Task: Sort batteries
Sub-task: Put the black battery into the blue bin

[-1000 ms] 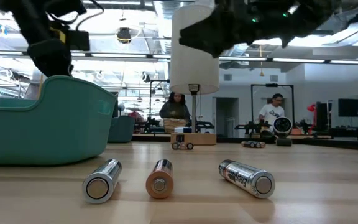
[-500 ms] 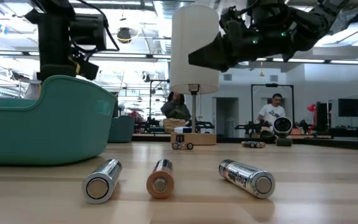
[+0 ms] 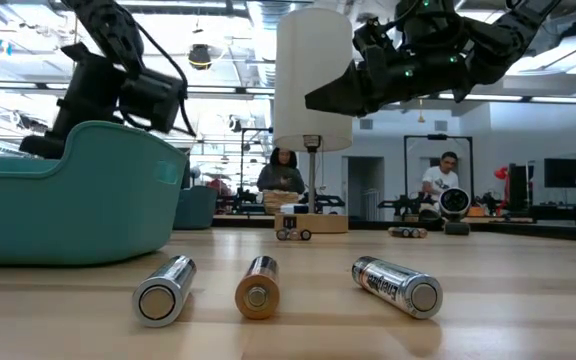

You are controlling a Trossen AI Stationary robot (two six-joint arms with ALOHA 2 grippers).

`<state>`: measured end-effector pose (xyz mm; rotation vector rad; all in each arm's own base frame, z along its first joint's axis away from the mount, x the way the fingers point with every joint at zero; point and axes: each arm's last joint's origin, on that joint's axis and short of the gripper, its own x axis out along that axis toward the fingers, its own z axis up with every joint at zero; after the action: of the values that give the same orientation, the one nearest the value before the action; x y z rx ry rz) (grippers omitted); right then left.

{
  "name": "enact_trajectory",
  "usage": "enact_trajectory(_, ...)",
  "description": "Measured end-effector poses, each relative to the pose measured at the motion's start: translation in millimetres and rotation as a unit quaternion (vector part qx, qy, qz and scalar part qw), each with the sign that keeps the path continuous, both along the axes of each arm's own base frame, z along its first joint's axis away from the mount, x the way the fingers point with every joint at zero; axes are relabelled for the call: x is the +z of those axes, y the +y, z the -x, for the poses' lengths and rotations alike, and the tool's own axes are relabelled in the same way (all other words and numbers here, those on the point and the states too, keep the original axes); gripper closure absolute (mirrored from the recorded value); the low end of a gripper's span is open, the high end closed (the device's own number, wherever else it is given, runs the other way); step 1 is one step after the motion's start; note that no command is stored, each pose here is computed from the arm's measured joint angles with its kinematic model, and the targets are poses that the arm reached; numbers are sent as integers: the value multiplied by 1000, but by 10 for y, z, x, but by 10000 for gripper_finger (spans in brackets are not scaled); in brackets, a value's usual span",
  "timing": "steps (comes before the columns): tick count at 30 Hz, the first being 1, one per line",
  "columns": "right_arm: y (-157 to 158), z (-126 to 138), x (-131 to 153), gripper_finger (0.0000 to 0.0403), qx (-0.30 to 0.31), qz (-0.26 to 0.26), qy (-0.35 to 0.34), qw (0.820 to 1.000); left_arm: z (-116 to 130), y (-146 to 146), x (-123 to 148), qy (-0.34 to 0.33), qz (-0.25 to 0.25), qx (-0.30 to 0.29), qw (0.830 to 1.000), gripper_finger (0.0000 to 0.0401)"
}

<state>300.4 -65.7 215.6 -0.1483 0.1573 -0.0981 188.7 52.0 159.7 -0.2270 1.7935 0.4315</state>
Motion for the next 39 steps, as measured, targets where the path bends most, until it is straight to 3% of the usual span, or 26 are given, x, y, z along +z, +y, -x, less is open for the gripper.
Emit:
enact_trajectory(8, 4, 0, -6, 222, 7, 8, 4, 1000, -40, 6, -123, 37, 7, -40, 999, 253)
enact_trajectory(19, -6, 5, -18, 222, 19, 4, 10, 1000, -137, -91, -144, 5, -2, -101, 995, 253)
enact_trajectory(27, -5, 5, -17, 222, 19, 3, 10, 1000, -171, -92, -153, -12, 1, -119, 993, 256)
enact_trajectory(39, -5, 5, -18, 222, 19, 3, 10, 1000, -132, -53, -201, -17, 9, -106, 994, 293)
